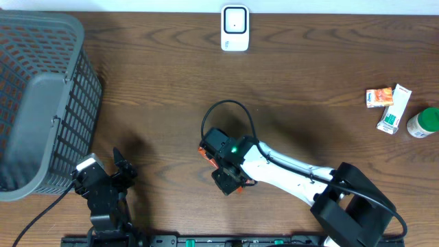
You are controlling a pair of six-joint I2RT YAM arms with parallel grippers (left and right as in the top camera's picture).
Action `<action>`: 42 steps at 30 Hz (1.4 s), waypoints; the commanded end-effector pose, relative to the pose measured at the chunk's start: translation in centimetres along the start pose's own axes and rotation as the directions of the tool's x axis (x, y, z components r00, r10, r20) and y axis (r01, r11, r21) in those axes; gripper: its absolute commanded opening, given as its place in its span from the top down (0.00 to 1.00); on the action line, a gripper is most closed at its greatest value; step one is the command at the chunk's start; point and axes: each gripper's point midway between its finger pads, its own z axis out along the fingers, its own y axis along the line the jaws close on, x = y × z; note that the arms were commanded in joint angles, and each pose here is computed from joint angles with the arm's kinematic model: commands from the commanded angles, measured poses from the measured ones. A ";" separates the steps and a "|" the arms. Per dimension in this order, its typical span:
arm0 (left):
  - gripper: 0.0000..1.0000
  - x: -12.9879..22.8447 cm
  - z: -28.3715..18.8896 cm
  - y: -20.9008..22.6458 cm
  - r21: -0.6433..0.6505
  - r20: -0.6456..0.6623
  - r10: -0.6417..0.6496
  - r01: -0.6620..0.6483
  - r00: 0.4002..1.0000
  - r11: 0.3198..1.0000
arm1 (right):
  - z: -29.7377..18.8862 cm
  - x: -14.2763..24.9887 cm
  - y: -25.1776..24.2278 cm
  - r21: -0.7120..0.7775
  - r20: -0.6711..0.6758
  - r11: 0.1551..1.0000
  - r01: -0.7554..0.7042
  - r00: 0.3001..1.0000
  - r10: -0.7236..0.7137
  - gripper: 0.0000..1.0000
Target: Scan the item barcode
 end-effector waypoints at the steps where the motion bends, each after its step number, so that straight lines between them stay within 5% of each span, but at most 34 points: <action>1: 0.16 0.2 0.1 0.3 -0.016 0.000 -0.005 0.005 1.000 1.000 | 0.7 0.5 0.0 0.002 -0.016 1.000 -0.023 1.000 0.023 0.99; 13: 0.16 0.2 0.1 0.3 -0.016 0.000 -0.004 0.004 1.000 1.000 | -9.4 -3.5 2.4 -0.061 0.192 0.998 0.002 0.981 0.010 0.99; 27: 0.16 0.2 0.1 0.3 -0.016 0.000 -0.004 0.004 1.000 1.000 | -2.8 -4.5 -0.8 0.057 0.079 0.998 -0.031 0.997 0.026 0.99; 42: 0.16 0.2 0.1 0.3 -0.016 0.000 -0.004 0.004 1.000 1.000 | -2.3 -3.7 -1.6 0.089 0.049 0.995 -0.038 0.998 0.034 0.99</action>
